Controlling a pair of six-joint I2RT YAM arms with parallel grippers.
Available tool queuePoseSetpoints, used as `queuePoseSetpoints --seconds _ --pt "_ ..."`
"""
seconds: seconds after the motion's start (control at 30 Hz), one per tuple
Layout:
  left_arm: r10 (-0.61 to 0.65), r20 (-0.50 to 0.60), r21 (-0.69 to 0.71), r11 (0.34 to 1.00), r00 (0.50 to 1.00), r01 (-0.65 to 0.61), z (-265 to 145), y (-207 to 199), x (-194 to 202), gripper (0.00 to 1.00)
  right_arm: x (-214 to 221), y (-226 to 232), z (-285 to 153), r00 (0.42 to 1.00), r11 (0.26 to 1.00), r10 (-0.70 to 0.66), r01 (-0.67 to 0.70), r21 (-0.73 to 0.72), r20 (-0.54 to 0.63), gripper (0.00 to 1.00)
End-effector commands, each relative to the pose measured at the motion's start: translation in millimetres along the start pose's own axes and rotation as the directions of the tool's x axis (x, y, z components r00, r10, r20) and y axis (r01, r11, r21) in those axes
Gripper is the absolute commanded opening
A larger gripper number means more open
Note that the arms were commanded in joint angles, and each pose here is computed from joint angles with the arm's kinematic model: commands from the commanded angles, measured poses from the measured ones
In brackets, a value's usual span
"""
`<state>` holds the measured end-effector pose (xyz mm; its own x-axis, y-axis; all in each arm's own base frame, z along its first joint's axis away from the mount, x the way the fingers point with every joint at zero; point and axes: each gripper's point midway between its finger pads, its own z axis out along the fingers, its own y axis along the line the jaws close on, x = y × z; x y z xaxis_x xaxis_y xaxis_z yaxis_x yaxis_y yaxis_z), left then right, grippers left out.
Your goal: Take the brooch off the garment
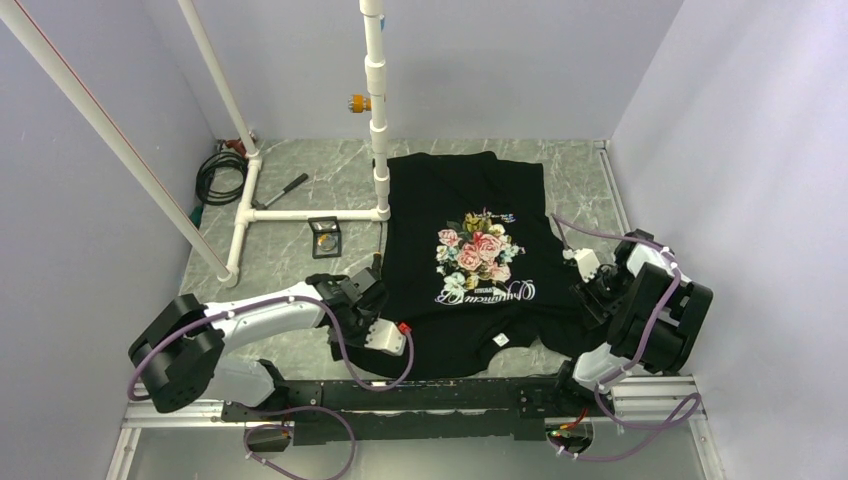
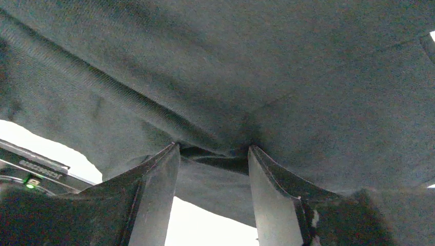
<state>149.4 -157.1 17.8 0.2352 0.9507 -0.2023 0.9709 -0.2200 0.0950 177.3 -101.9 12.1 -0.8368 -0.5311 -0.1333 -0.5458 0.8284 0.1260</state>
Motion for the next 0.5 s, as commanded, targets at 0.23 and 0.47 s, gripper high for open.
queuePoseSetpoints --seconds 0.23,0.47 --pt "0.048 -0.237 0.164 0.986 0.97 -0.009 -12 -39 58 0.13 26 -6 -9 0.987 0.996 -0.086 0.087 0.008 -0.134 0.55" --pt "0.0 -0.101 0.019 1.0 0.995 0.002 -38 4 27 0.98 -74 -29 -73 0.977 0.999 -0.027 0.032 -0.019 0.211 0.67"
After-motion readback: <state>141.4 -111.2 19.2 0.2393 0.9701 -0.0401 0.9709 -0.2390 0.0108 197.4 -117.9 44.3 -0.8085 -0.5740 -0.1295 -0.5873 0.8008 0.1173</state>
